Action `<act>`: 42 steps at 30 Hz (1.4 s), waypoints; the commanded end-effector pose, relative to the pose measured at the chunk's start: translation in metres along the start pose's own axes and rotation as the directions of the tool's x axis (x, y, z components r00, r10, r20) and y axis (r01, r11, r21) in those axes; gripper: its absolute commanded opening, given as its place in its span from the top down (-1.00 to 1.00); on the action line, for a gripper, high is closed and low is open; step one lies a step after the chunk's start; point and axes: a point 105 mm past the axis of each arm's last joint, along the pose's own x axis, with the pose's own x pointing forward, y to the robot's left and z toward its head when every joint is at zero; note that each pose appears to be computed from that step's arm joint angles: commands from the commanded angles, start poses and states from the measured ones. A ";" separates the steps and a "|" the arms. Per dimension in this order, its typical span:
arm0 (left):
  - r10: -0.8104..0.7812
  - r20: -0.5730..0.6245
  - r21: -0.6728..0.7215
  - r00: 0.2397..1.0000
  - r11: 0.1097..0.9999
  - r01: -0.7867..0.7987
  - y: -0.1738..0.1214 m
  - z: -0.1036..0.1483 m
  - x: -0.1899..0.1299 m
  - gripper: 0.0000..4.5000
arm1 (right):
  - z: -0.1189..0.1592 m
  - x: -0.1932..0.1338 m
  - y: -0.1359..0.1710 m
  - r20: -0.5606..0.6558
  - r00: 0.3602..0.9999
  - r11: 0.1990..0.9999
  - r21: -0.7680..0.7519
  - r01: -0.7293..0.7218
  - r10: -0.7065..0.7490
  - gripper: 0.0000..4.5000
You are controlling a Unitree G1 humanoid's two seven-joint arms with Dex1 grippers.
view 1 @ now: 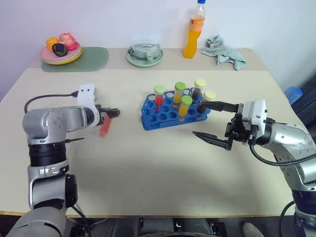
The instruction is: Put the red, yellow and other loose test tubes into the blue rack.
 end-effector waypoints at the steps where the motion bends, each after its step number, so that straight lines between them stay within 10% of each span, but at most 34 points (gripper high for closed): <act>1: 0.019 -0.012 0.029 1.000 0.999 -0.018 0.004 0.009 -0.006 -1.00 | 0.009 0.000 0.001 0.028 1.000 0.999 -0.038 0.011 -0.010 -0.98; 14: 0.103 -0.138 0.080 0.985 0.992 -0.093 0.010 0.011 0.002 -1.00 | 0.011 0.001 0.004 0.043 0.997 0.998 -0.030 0.059 -0.057 -0.98; 23: 0.121 -0.206 0.105 0.971 0.989 -0.101 0.016 -0.004 -0.002 0.61 | 0.010 0.001 0.004 0.042 0.997 0.997 -0.015 0.073 -0.072 -1.00; 30: 0.089 -0.179 0.145 0.980 0.987 -0.063 0.018 -0.010 -0.016 0.61 | 0.008 0.002 0.002 0.048 0.996 0.997 -0.004 0.075 -0.075 -1.00; 35: -0.074 0.065 0.232 0.995 0.971 0.057 0.003 0.000 -0.037 0.61 | 0.004 0.000 0.002 0.040 0.995 0.996 0.020 0.089 -0.090 -1.00; 42: -0.524 0.240 0.462 0.817 0.802 0.379 -0.055 -0.019 -0.072 0.61 | -0.012 -0.007 0.005 0.004 0.988 0.983 0.099 0.152 -0.153 -1.00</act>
